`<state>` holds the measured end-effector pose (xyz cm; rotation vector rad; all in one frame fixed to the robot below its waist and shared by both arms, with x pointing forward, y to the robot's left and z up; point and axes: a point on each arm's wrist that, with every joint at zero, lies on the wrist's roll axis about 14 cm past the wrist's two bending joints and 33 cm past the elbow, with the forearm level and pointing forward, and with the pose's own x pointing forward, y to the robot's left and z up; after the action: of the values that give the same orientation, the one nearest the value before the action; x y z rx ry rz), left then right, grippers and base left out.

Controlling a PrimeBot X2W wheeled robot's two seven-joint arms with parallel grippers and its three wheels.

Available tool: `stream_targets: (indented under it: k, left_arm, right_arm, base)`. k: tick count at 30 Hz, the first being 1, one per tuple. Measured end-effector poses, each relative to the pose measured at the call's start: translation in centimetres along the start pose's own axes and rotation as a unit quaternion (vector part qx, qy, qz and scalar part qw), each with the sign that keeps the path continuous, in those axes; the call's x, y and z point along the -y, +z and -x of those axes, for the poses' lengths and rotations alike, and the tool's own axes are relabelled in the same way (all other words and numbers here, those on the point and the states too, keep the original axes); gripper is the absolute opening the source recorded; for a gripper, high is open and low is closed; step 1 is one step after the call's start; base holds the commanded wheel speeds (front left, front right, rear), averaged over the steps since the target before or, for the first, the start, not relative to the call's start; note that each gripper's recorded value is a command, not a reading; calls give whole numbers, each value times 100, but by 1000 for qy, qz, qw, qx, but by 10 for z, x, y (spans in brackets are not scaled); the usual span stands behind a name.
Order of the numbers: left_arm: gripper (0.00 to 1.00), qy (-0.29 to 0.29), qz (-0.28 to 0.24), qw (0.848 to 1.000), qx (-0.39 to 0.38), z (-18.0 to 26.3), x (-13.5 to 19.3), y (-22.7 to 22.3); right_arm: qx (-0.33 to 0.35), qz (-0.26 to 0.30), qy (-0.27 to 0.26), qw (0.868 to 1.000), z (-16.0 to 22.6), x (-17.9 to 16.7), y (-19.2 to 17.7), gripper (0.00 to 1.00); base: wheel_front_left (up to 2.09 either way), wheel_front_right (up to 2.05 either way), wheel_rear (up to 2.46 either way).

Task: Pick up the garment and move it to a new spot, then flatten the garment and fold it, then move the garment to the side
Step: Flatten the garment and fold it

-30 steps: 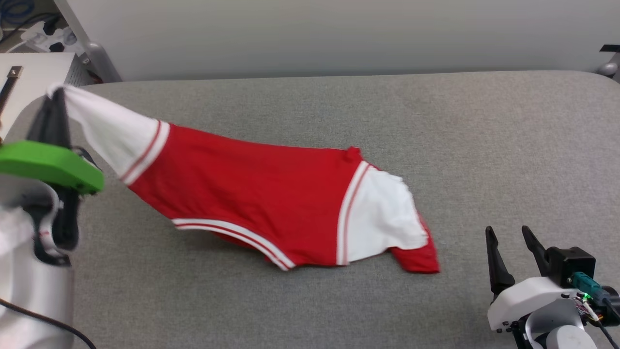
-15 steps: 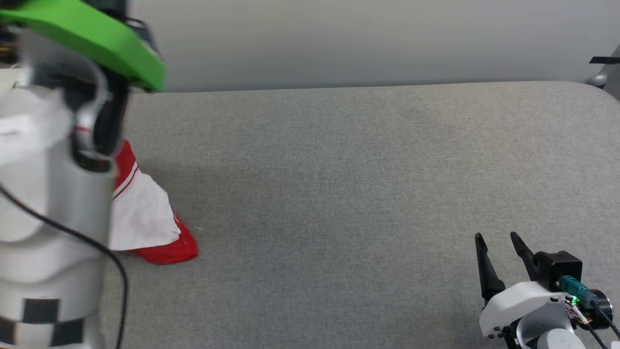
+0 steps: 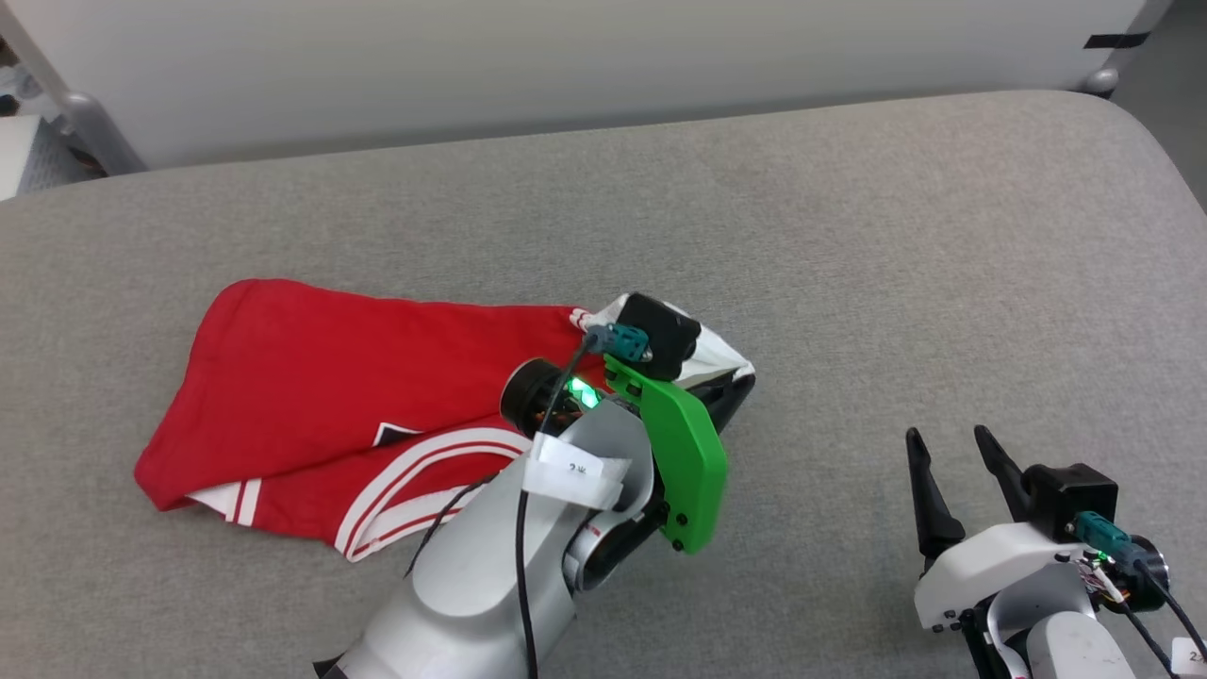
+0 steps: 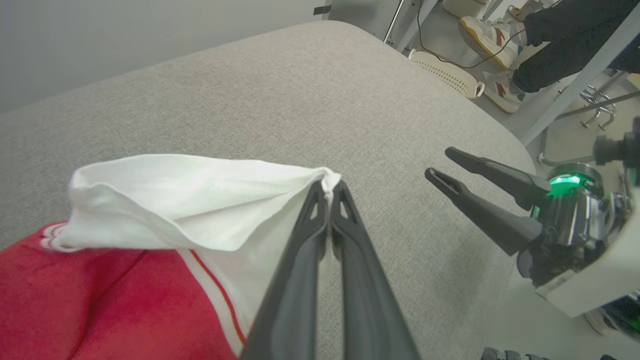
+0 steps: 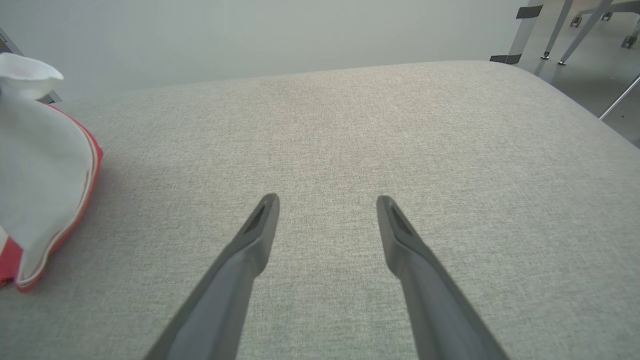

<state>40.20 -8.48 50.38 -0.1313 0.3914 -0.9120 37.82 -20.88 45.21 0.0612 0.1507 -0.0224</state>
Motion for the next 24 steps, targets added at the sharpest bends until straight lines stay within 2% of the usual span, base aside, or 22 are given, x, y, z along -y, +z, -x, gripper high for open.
stream_targets:
  k: [5, 6, 7, 14, 19, 24]
  left_arm:
    - [0, -37, 6, 999, -24, -21, 18, -27]
    - [26, -41, 7, 999, -23, -25, 21, -27]
    - [100, -43, 4, 999, -19, -30, 23, -26]
    - [100, -54, 9, 998, -21, -49, 26, -30]
    - [100, -19, 24, 1000, 2, -45, 3, -23]
    - [100, 30, 17, 999, 41, -30, -25, -4]
  right_arm:
    - [-11, -10, -10, 1000, 3, 6, -10, 100]
    - [-13, -11, -13, 1000, 4, 8, -12, 100]
    - [-15, -13, -15, 1000, 5, 9, -14, 100]
    - [-23, -16, -35, 999, 6, 22, -23, 100]
    - [-17, -12, -27, 999, 0, 17, -20, 100]
    - [0, -1, -11, 1000, -9, 7, -8, 100]
  base:
    - [0, 0, 0]
    - [0, 0, 0]
    - [0, 0, 0]
    - [0, 0, 0]
    - [0, 0, 0]
    - [0, 0, 0]
